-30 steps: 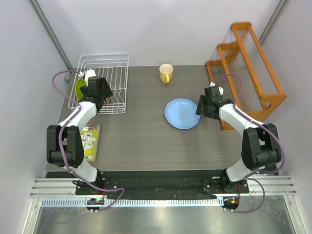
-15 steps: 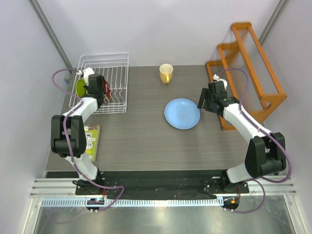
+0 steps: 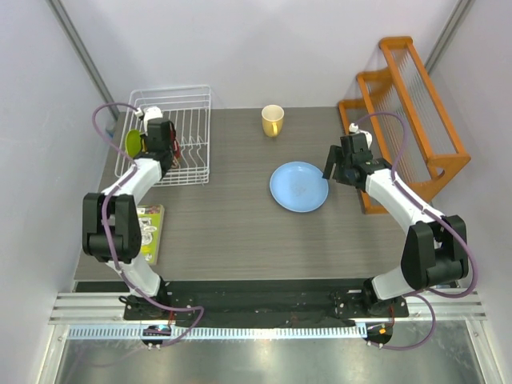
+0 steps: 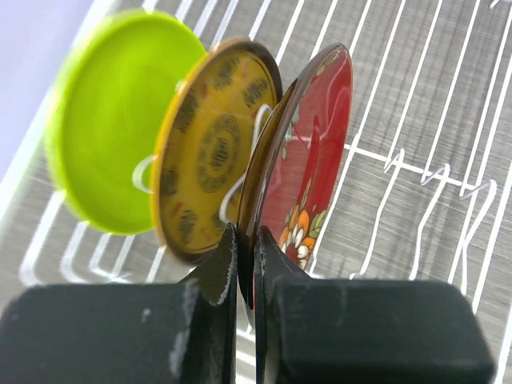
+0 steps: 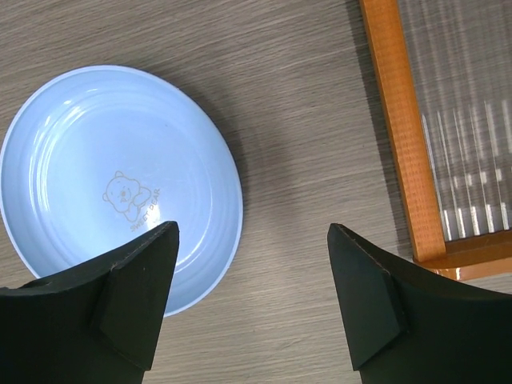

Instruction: Unload the plates from the dish rack

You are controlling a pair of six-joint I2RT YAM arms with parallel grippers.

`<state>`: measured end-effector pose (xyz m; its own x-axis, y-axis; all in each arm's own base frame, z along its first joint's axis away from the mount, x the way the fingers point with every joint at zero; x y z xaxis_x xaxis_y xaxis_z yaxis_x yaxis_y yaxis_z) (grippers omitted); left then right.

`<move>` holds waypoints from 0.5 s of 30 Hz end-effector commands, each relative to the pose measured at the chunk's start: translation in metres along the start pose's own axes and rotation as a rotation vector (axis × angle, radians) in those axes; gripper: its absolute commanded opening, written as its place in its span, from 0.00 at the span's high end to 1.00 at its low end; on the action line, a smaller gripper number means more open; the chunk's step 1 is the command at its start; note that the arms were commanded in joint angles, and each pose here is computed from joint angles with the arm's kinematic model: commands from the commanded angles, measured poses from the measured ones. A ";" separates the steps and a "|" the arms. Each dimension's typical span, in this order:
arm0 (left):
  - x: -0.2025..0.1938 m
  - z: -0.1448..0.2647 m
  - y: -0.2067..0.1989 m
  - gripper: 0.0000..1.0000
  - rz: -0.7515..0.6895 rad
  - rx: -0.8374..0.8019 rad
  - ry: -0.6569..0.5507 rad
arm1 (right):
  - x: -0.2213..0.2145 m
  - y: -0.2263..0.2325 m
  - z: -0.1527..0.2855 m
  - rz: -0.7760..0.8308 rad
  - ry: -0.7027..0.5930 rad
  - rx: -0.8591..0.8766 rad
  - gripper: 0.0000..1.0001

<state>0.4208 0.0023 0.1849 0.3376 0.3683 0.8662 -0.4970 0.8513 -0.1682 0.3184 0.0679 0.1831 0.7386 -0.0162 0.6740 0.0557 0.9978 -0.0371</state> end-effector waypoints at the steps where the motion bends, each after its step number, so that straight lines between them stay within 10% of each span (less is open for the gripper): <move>1: 0.081 0.052 -0.005 1.00 0.007 0.019 -0.268 | 0.014 -0.003 0.010 0.002 -0.040 -0.023 0.19; 10: 0.110 0.111 -0.004 1.00 -0.034 0.048 -0.389 | 0.016 -0.002 0.022 -0.010 -0.062 -0.007 0.18; 15: 0.102 0.135 -0.013 1.00 0.026 -0.153 -0.244 | 0.022 0.010 0.035 -0.006 -0.124 0.112 0.18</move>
<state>0.3675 -0.0088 0.2940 0.1958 0.1855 0.9629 -0.4824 0.8731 -0.0701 0.3108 0.0672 0.1881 0.7449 -0.0133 0.6671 0.0535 0.9978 -0.0399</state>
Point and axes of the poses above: each gripper's point midway between its finger pads, its own z axis back along the fingers, its own y axis along the line the jaws close on, x = y × z, the point moved 8 cm from there along z, back along the fingers, and after that the axes turned 13 degrees about z, right-handed, at the moved point
